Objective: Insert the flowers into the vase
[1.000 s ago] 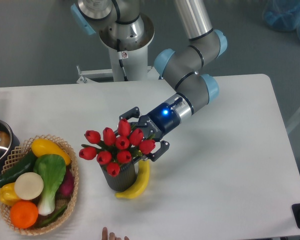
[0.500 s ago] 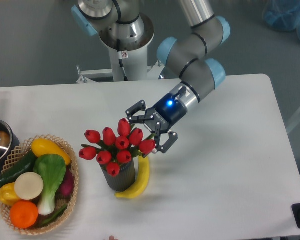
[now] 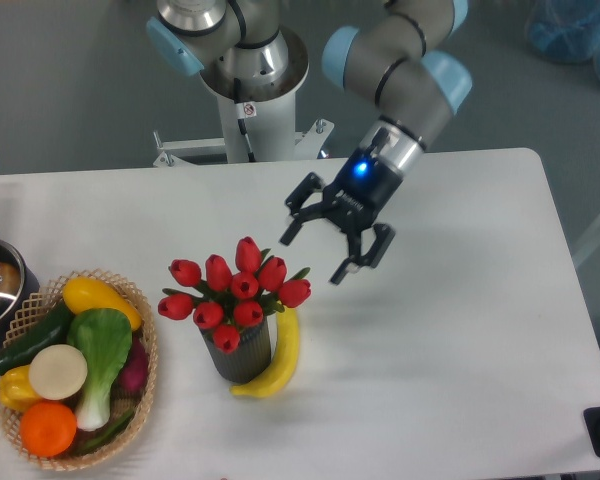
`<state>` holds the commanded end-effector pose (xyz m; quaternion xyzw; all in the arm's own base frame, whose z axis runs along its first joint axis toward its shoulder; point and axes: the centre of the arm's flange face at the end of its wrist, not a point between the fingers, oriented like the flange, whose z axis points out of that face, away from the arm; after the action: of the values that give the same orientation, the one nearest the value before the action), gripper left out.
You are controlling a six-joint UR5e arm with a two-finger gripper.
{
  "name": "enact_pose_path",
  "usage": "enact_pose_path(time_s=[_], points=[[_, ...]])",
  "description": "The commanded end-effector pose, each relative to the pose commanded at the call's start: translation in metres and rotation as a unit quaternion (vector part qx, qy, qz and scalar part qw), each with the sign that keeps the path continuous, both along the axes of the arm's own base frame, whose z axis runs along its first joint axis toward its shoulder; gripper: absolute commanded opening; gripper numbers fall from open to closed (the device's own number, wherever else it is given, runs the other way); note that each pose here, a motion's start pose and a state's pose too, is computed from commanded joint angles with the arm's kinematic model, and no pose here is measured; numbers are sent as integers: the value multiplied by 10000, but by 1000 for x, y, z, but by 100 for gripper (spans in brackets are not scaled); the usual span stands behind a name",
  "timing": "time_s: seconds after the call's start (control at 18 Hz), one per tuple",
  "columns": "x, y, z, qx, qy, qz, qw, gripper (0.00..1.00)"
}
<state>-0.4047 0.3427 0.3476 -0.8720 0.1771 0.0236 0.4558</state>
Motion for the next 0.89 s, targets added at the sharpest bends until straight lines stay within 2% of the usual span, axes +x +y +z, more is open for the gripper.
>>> enact_pose_path(time_s=[0.11,0.22,0.33,0.5,0.67,0.78,0.89], points=[[-10,-20,18,-100,227,245,9994,100],[-16,-44,40,-458,600,559,9956,100],[-16,-58,48,-1013,940,744,9876,100],[-20,-68,64,-1744,1390,936,9703,100],[-15,-71,68,-2251,1667,937,9554,100],[-14,-72,70,-2342,1838,793,9514,100],[-14,-72,69,-2332,1832,788,9518,100]])
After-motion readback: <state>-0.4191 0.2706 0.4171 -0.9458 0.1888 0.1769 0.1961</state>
